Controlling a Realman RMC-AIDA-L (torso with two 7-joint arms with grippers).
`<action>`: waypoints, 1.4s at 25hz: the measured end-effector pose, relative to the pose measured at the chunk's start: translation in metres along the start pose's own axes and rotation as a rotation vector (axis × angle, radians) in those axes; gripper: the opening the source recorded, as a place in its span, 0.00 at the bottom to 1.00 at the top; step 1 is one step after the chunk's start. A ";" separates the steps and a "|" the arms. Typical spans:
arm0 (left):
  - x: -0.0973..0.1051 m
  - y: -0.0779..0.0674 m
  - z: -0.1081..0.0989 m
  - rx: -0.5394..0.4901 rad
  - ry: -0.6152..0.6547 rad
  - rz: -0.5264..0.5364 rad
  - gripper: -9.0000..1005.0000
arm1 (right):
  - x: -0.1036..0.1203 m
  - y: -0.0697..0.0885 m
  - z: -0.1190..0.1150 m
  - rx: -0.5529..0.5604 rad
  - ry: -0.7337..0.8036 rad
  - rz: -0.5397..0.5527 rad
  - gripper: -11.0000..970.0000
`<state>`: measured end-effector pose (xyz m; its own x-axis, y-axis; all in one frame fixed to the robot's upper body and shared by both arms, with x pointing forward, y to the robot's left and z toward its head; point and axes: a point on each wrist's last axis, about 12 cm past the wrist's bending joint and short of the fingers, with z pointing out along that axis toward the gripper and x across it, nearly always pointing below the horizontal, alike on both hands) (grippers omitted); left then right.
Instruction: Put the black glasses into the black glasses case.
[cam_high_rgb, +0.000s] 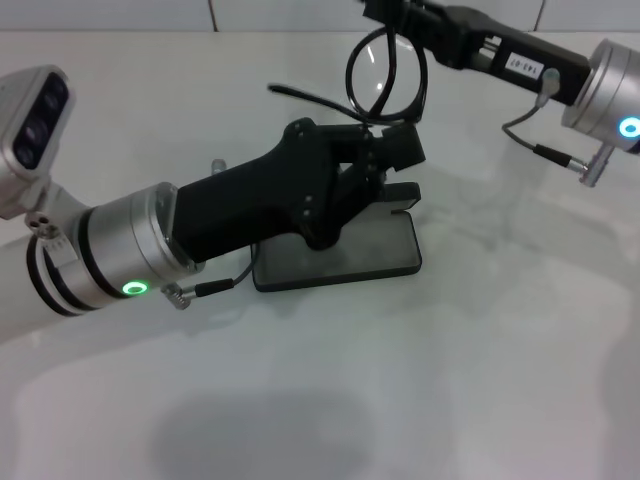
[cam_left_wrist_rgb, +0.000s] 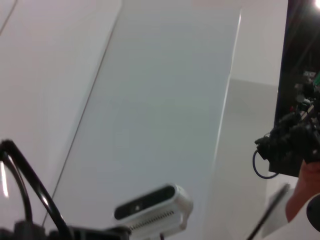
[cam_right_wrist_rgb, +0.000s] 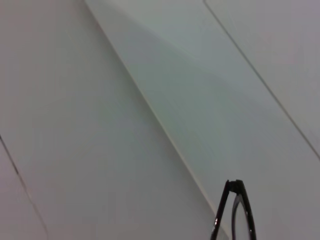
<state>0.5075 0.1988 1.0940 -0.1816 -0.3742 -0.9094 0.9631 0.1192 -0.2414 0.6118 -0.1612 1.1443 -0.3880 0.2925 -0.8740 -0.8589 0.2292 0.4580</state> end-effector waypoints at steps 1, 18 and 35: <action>0.000 0.000 0.000 -0.002 -0.002 0.001 0.06 | 0.001 0.000 -0.001 -0.002 0.007 -0.001 0.15; -0.001 0.003 0.001 -0.011 0.003 0.003 0.06 | 0.015 0.008 -0.011 -0.065 0.082 -0.077 0.16; 0.000 0.003 0.000 -0.020 0.013 0.001 0.07 | 0.017 0.016 -0.025 -0.164 0.219 -0.173 0.16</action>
<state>0.5106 0.1986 1.0929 -0.1830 -0.3619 -0.9141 0.9592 0.1379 -0.2466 0.5830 -0.1763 1.1331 -0.2790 0.0515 -0.9589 -0.9539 0.0999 0.2830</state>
